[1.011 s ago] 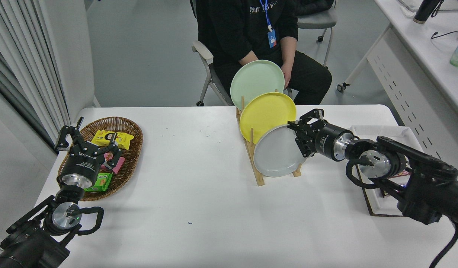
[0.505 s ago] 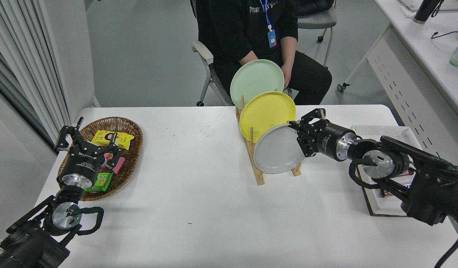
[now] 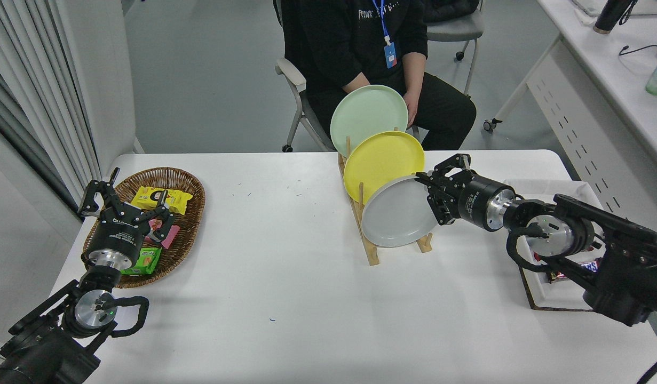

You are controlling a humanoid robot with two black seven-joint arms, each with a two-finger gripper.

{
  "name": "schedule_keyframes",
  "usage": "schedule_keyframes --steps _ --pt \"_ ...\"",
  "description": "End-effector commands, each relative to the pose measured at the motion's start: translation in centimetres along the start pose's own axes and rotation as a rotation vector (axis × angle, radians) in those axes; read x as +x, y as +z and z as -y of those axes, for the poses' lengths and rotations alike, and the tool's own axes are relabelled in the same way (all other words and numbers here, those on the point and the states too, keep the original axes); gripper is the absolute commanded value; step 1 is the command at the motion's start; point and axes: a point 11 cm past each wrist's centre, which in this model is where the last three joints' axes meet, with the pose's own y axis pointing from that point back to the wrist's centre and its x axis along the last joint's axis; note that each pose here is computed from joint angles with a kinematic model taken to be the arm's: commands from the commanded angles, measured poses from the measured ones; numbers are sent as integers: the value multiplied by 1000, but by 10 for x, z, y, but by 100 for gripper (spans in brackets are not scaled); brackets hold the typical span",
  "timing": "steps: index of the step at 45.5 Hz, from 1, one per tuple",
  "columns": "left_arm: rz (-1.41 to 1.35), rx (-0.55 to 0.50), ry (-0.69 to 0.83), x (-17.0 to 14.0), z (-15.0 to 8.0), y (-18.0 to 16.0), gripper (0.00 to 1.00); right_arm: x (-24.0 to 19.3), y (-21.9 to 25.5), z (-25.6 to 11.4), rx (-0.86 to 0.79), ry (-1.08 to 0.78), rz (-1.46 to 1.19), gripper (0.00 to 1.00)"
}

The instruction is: Place the plate on the table

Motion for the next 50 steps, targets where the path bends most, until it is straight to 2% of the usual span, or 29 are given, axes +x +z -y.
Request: schedule_keyframes --steps 1,17,41,50 --pt "0 0 0 0 0 0 98 -8 -3 -8 -2 -32 43 0" --pt "0 0 0 0 0 0 98 -22 -23 -18 25 -66 127 0" --pt "0 0 0 0 0 0 98 -85 -140 -34 175 -98 120 0" --pt "0 0 0 0 0 0 98 -99 -158 -36 180 -97 127 0"
